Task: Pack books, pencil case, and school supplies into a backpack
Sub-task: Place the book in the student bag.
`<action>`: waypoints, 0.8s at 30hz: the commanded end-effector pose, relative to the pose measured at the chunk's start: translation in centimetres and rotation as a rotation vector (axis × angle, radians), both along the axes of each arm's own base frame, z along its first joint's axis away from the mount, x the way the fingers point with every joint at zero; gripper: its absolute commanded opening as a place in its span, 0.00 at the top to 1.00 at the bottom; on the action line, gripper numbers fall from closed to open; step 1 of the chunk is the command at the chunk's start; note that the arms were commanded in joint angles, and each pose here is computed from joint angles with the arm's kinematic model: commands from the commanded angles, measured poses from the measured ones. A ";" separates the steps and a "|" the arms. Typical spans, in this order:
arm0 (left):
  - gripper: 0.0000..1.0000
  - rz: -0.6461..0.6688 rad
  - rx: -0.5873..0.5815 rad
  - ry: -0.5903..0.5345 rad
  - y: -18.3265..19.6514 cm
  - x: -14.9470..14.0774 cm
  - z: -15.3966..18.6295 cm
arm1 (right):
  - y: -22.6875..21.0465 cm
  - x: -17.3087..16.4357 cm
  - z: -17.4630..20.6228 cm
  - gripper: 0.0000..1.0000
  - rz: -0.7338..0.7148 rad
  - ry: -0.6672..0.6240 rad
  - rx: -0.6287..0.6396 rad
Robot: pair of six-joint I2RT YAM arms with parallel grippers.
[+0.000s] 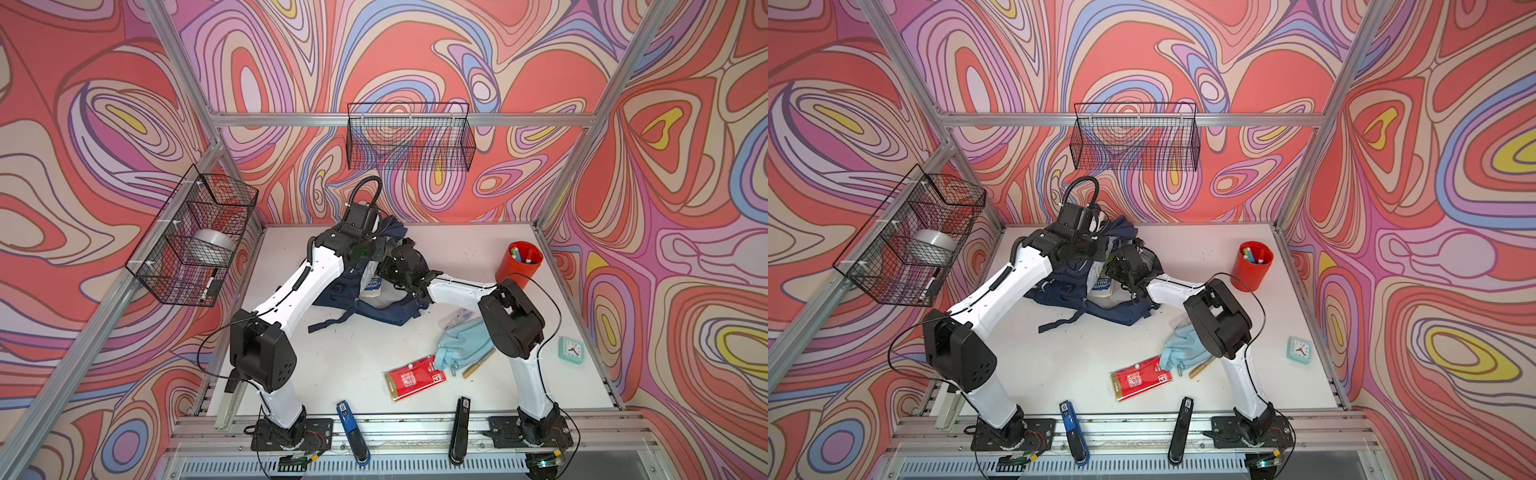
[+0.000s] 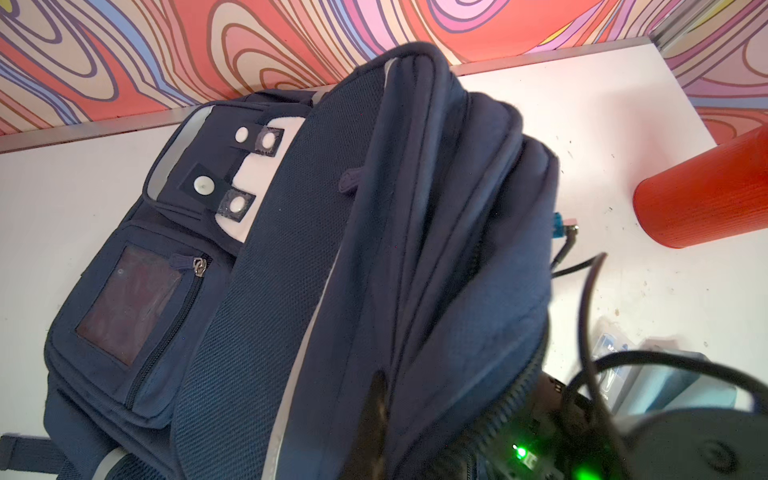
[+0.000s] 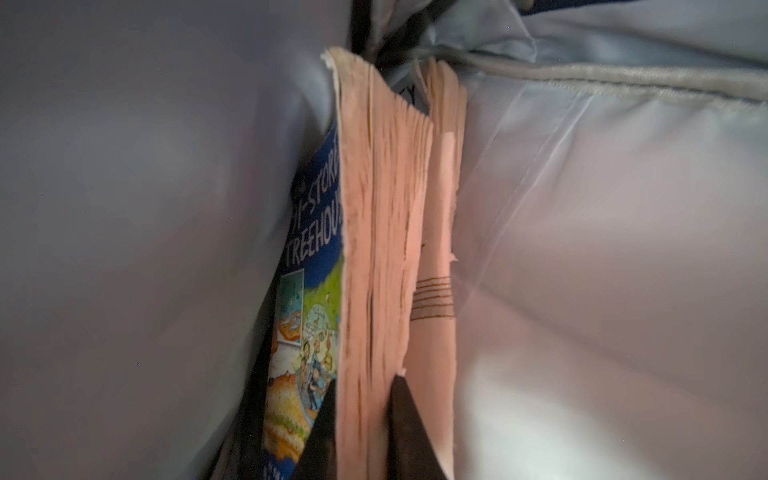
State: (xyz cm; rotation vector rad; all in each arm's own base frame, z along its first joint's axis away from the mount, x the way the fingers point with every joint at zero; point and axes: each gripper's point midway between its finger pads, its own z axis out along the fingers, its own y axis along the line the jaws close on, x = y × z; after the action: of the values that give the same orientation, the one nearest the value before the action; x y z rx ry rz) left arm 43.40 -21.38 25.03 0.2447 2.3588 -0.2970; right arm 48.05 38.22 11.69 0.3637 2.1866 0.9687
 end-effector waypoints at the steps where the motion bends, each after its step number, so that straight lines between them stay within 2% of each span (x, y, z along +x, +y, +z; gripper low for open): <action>1: 1.00 -0.019 -0.121 -0.147 -1.4 0.4 6.2 | 0.1 2.8 3.8 1.00 -0.128 -0.146 0.121; 4: 1.00 -0.020 -0.126 -0.143 -1.5 0.4 6.1 | 1.2 2.5 2.6 1.00 -0.148 -0.134 0.200; 6: 1.00 -0.045 -0.182 -0.130 -2.2 0.4 6.2 | 2.7 2.2 2.1 1.00 -0.137 -0.140 0.246; 8: 1.00 -0.059 -0.226 -0.112 -2.5 0.3 6.4 | 4.2 2.0 1.6 1.00 -0.131 -0.133 0.246; 12: 1.00 -0.055 -0.215 -0.119 -2.1 -0.1 6.9 | 5.3 2.5 0.5 1.00 -0.156 -0.092 0.282; 15: 1.00 -0.047 -0.209 -0.124 -1.6 -0.4 7.1 | 4.8 3.2 0.4 1.00 -0.198 -0.119 0.284; 16: 1.00 -0.048 -0.208 -0.126 -1.6 -0.5 7.1 | 4.9 3.3 0.3 0.98 -0.196 -0.123 0.287; 20: 1.00 -0.032 -0.187 -0.125 -0.6 -0.5 6.8 | 5.2 2.8 0.9 0.61 -0.138 -0.144 0.276; 21: 1.00 -0.027 -0.183 -0.119 -0.4 -0.5 6.6 | 5.1 2.5 1.0 0.56 -0.117 -0.139 0.264; 24: 1.00 -0.013 -0.166 -0.119 0.5 -0.5 6.2 | 4.2 1.8 0.8 0.51 -0.055 -0.102 0.225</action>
State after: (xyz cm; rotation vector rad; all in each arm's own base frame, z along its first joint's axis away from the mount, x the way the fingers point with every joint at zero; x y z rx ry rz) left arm 43.19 -20.77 25.74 0.1993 2.3610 -0.3856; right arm 50.38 42.94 11.37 0.5403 1.9372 1.1617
